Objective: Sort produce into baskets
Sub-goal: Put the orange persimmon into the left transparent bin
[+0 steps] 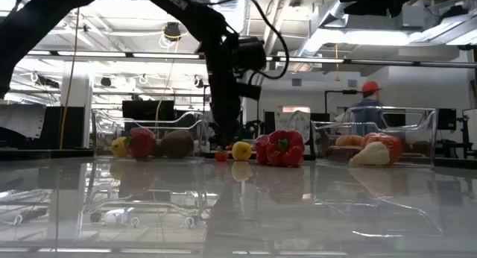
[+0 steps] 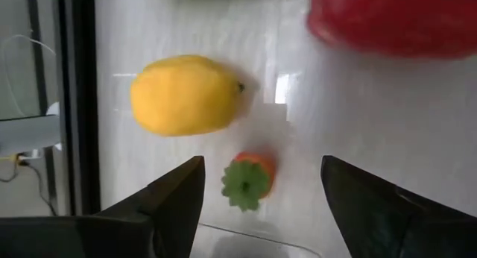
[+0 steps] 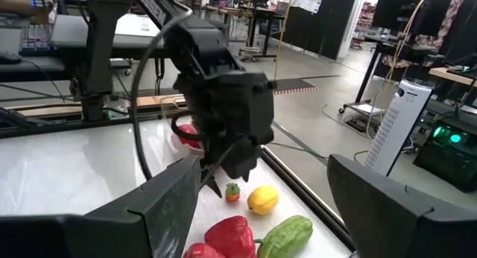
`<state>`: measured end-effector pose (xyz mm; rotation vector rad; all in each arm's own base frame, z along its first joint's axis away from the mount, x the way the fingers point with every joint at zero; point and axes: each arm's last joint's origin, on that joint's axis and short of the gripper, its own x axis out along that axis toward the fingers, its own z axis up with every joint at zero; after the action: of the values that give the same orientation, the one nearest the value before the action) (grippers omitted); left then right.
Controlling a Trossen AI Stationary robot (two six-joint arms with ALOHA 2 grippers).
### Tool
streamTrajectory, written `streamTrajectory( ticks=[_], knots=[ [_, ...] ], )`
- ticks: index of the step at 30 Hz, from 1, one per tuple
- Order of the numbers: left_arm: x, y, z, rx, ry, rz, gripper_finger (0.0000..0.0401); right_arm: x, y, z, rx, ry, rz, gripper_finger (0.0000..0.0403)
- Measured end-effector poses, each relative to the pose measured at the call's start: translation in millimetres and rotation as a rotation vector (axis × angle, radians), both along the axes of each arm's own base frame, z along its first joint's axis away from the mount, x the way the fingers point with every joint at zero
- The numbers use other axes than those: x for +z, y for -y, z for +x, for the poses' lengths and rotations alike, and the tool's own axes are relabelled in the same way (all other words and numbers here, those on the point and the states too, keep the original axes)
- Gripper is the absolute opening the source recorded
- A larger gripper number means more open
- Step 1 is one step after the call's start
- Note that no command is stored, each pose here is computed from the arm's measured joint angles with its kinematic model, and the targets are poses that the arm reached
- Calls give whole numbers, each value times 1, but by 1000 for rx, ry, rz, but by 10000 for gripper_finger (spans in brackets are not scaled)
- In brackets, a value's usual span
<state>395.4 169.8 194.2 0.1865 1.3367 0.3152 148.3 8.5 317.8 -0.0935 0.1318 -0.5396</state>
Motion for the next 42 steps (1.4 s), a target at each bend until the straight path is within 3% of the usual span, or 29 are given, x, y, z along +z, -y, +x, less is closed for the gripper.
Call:
streamTrajectory(
  ticks=[13,22,28,42],
  knots=[
    [-20,-5,0,-31,-51,-7,231,0,0,0,1,0,0,319],
    [-29,-5,-1,-32,-84,-44,193,0,0,0,1,2,0,319],
    [-49,-7,1,-30,-165,5,173,0,0,0,1,1,0,319],
    [-43,2,6,-51,-199,34,101,-1,0,0,0,-9,-2,319]
  ],
)
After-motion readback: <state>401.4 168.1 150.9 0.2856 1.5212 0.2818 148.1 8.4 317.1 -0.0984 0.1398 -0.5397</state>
